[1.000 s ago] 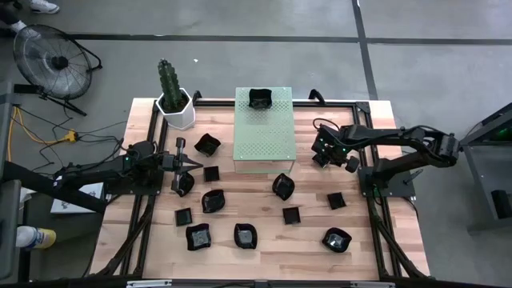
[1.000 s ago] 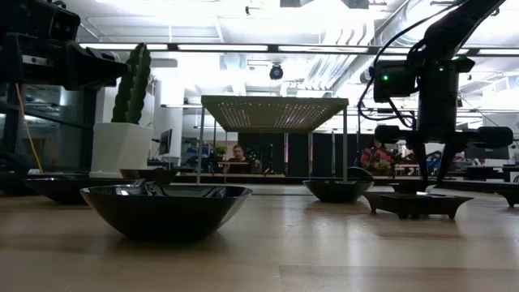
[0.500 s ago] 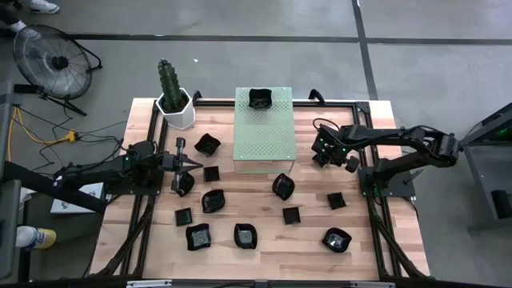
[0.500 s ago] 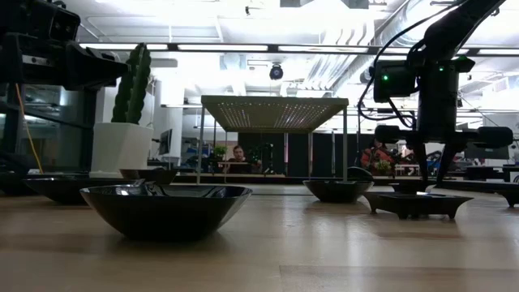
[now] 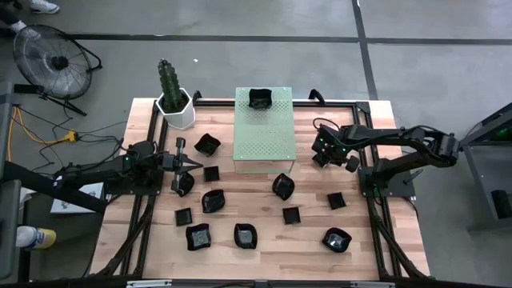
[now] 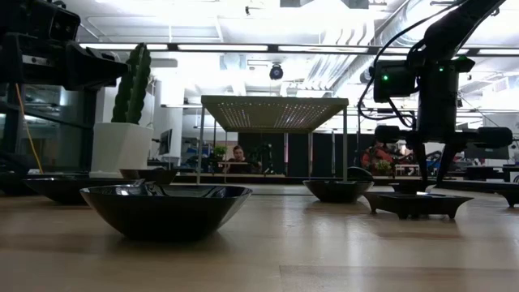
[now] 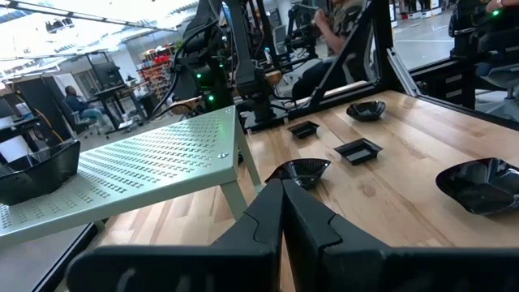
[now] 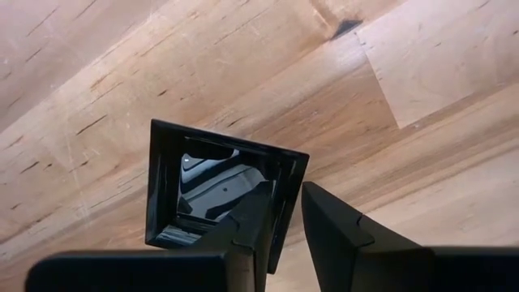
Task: Pick & Place Mini shaped plates
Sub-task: Put the black square plate on the shelf
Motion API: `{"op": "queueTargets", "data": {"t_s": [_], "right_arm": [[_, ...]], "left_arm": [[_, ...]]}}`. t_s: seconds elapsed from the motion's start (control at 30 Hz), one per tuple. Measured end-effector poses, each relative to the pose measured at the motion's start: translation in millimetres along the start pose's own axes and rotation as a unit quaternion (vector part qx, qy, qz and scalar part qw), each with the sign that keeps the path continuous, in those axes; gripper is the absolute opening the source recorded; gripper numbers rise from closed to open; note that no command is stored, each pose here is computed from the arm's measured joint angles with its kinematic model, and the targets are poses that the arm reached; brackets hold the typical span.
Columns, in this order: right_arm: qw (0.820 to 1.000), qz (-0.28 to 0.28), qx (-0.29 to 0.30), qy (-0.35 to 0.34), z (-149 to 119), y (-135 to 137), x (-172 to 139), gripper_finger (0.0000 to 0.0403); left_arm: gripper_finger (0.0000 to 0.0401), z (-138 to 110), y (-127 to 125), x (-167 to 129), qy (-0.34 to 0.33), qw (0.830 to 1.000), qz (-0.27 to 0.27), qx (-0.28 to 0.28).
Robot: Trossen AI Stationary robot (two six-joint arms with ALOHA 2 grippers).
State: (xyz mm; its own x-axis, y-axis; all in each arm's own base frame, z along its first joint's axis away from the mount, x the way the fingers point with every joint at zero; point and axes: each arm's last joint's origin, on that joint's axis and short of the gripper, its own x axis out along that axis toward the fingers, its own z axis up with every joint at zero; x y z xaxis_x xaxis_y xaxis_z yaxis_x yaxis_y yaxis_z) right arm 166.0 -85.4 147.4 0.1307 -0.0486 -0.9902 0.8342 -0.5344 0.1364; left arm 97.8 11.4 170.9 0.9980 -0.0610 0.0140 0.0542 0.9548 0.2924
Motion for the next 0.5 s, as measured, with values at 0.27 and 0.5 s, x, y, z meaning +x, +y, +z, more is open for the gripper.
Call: {"op": "queueTargets", "data": {"t_s": [0.27, 0.5], "right_arm": [[1.000, 0.018, -0.001, 0.015, -1, 3, 12, 0.0067], [1.000, 0.017, -0.010, 0.012, -1, 3, 12, 0.0066]], "left_arm": [[0.0003, 0, 0, 0, 0.000, 1.000, 0.000, 0.000], [0.0003, 0, 0, 0, 0.000, 1.000, 0.000, 0.000]]}}
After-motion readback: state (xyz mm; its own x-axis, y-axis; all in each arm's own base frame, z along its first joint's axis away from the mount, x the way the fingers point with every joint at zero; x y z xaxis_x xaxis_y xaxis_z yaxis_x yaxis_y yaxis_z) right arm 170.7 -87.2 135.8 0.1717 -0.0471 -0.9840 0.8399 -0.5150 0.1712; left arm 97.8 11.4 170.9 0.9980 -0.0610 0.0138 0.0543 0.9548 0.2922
